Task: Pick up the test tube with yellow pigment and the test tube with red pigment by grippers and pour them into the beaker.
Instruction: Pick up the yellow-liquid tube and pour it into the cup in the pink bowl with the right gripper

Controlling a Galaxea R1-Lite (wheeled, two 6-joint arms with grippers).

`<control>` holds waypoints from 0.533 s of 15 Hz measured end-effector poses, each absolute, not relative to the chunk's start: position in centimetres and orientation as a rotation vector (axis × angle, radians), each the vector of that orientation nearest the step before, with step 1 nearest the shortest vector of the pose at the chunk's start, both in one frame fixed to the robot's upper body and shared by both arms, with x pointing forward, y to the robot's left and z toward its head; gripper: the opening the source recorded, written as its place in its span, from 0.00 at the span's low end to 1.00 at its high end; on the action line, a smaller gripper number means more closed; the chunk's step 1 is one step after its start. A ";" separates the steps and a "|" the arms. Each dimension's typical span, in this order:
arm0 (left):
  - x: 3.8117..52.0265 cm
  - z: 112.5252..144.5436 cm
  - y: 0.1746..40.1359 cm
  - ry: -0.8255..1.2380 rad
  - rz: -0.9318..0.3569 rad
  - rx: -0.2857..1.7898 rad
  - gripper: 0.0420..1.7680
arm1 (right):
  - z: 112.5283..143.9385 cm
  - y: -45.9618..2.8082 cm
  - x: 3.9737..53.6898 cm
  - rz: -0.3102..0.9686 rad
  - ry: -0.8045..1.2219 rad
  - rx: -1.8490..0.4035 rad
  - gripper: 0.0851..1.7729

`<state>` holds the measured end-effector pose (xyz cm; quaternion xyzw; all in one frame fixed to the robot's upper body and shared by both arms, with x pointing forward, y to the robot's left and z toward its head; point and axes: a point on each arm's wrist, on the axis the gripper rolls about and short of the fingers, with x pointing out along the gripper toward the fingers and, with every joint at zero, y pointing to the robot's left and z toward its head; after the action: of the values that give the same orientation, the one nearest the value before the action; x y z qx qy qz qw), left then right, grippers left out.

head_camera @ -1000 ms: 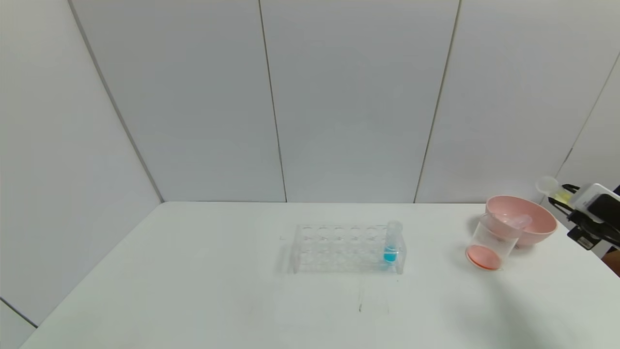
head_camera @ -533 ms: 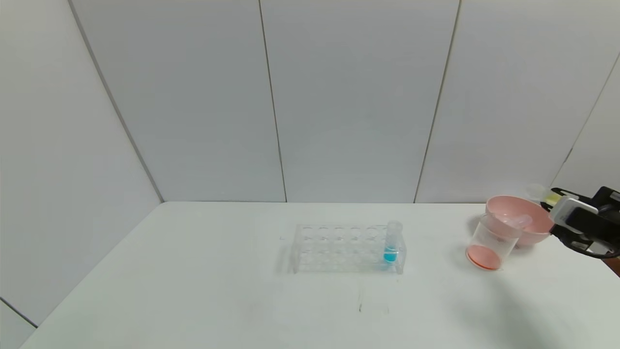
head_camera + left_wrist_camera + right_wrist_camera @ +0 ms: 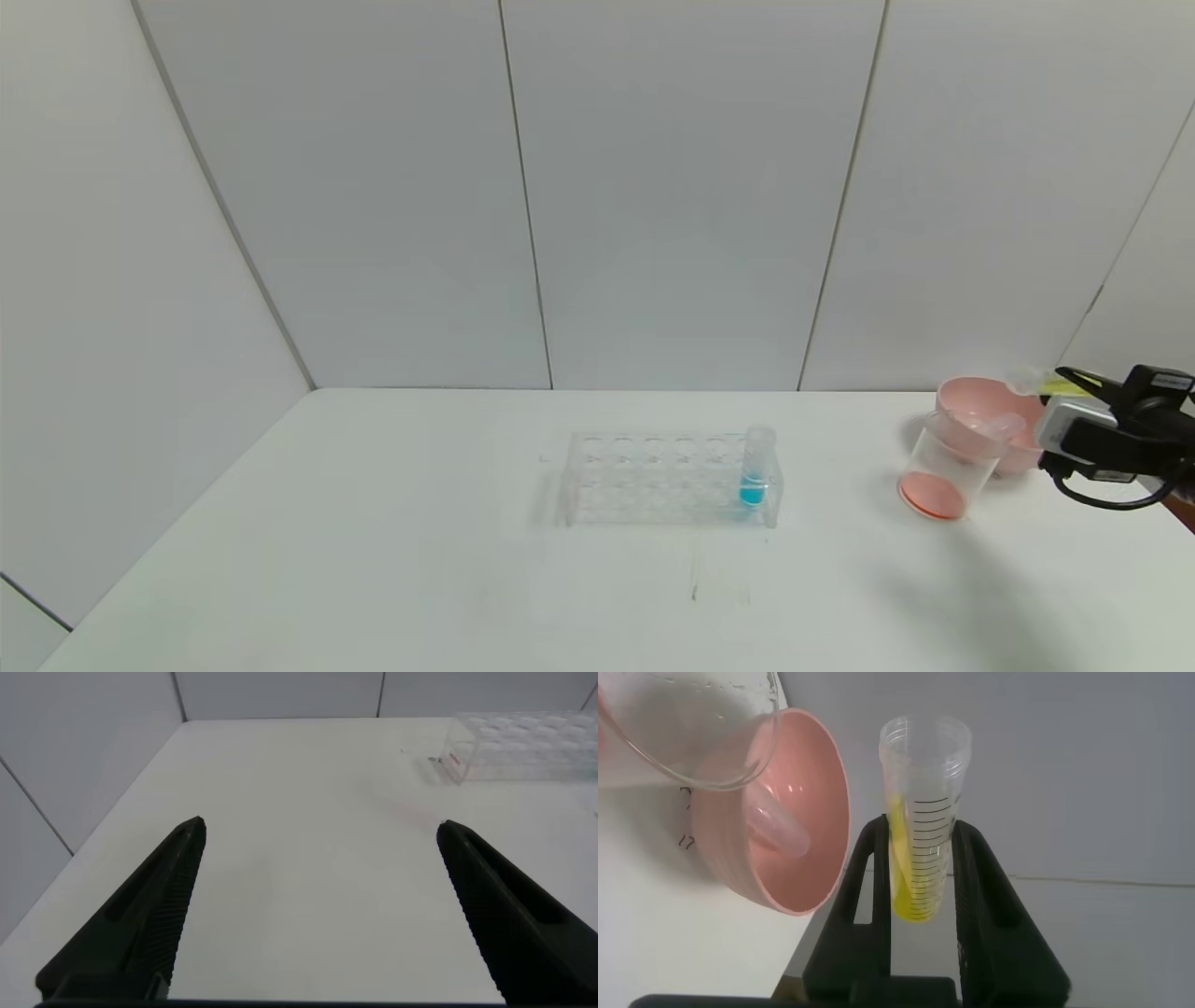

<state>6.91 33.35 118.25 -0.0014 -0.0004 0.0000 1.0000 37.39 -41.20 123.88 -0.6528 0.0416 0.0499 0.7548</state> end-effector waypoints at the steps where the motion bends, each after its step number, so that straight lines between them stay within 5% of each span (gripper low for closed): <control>1: 6.9 118.2 33.4 -0.001 0.000 -0.003 1.00 | 123.9 -40.9 37.6 0.107 0.092 -1.447 0.23; 8: 6.9 118.2 33.4 -0.001 0.000 -0.003 1.00 | 123.6 -40.2 37.9 0.098 0.115 -1.566 0.23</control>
<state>6.91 33.35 118.25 -0.0014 -0.0004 0.0000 1.0000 37.94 -40.15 123.65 -0.7048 0.0518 0.0443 0.7061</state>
